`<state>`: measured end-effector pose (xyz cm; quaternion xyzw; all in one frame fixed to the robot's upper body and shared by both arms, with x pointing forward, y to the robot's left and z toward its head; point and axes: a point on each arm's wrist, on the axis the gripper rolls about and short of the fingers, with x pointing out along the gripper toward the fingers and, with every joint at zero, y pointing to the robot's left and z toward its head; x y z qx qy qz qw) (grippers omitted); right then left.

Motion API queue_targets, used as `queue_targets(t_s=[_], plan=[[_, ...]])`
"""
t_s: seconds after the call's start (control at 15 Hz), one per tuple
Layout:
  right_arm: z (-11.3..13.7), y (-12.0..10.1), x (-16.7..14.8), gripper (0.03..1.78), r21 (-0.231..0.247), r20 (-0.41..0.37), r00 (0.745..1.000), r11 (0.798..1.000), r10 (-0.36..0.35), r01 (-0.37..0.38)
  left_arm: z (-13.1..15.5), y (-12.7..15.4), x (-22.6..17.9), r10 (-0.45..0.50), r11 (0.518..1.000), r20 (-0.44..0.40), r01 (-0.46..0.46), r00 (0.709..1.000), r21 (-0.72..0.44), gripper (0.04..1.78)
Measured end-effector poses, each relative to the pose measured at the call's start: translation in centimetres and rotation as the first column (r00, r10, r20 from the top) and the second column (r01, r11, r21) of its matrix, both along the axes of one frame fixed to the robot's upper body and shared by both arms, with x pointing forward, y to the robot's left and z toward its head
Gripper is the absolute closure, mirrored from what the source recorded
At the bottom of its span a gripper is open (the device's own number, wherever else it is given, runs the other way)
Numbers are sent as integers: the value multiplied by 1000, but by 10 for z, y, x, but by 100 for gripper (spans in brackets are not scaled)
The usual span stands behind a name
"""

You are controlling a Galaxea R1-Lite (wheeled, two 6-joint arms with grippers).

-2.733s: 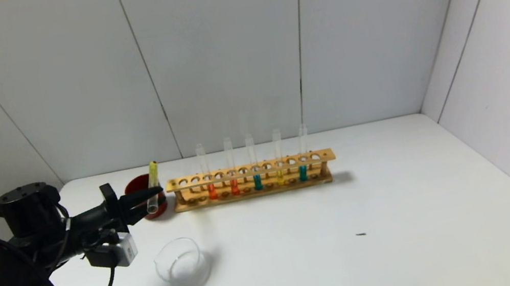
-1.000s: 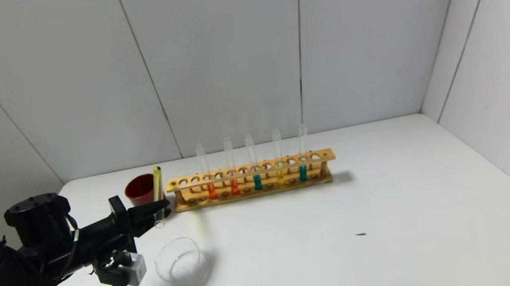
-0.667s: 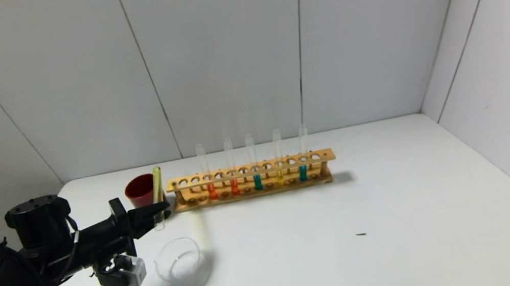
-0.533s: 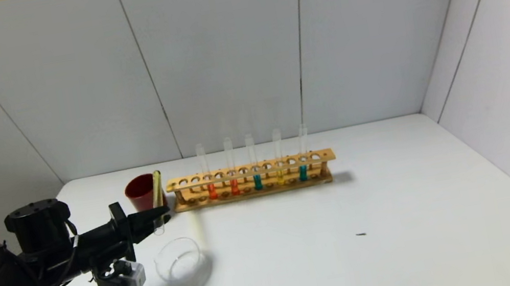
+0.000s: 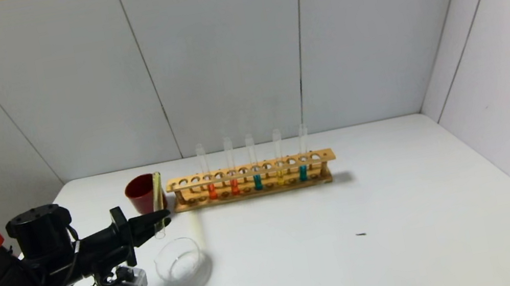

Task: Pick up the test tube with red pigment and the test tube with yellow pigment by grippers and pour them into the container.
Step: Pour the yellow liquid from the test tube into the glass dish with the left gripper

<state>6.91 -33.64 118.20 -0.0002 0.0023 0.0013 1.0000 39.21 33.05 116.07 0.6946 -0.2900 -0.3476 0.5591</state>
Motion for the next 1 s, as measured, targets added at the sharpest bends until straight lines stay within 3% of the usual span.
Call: queue_targets(t_s=[1.0], plan=[[0,0,0,6,0,0,1000,1000,0,0,-6,2,3,1,1000,41,-2,999,18,150]])
